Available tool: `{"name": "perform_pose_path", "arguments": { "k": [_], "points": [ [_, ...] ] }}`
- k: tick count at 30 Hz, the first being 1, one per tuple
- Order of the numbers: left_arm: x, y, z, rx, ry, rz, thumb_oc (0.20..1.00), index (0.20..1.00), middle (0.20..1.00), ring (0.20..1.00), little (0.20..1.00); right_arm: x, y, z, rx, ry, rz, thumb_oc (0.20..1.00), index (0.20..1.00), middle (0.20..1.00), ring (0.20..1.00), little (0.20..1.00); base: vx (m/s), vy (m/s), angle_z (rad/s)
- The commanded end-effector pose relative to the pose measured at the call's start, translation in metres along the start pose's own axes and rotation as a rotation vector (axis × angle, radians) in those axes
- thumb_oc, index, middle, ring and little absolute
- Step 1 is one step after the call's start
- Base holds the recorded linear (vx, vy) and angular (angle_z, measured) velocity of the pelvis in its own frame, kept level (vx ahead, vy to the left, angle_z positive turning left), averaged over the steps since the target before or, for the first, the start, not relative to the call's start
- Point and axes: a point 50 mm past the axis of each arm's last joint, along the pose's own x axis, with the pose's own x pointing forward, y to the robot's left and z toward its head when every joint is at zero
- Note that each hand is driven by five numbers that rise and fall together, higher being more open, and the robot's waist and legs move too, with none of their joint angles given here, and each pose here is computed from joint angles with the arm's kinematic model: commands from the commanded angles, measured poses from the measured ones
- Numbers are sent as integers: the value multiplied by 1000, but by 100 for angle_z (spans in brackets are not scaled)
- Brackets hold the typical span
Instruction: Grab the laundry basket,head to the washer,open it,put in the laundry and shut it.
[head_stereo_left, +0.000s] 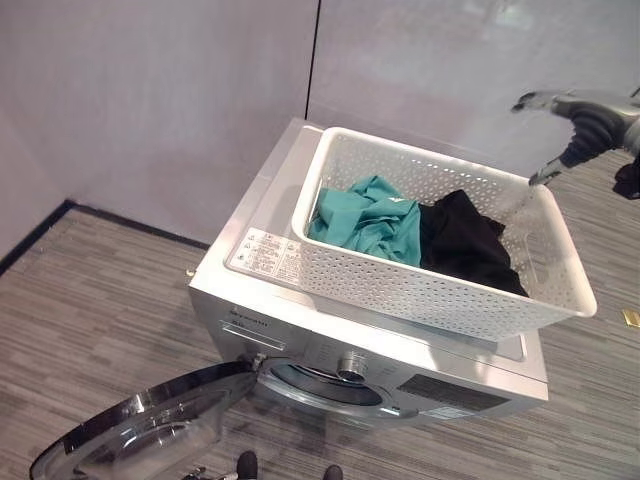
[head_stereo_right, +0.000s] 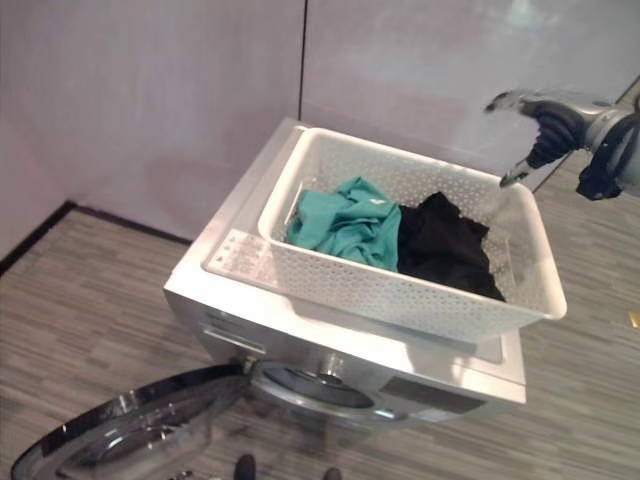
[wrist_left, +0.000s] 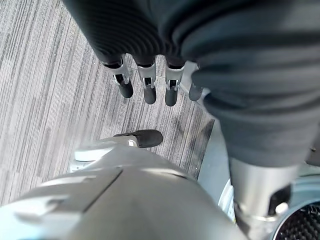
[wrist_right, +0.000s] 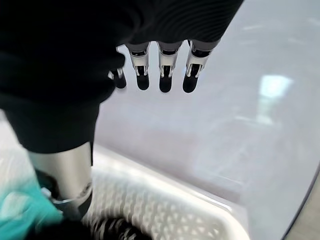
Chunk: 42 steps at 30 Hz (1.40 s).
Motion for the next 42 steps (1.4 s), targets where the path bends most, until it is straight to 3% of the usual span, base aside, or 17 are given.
{"name": "perform_pose_path", "arguments": {
  "k": [1,13,24,32,42],
  "points": [
    [-6,13,-26,19,89,11,1000,1000,1000,1000,1000,-8,-8,-3,-32,39,50,1000,1000,1000,1000,1000,-8,1,-9],
    [-3,4,-15,11,53,-30,1000,1000,1000,1000,1000,-7,11,48,-130,-164,236,1000,1000,1000,1000,1000,-2,6,-6],
    [-3,0,-18,53,62,-33,1000,1000,1000,1000,1000,-1,54,41,-285,-137,290,1000,1000,1000,1000,1000,0,0,0],
    [-2,-5,-13,79,47,-32,1000,1000,1000,1000,1000,26,70,47,-326,-140,199,1000,1000,1000,1000,1000,-8,-1,-8],
    [1,-8,4,123,-1,-13,1000,1000,1000,1000,1000,35,75,64,-448,-186,44,1000,1000,1000,1000,1000,2,2,7]
  ]
}}
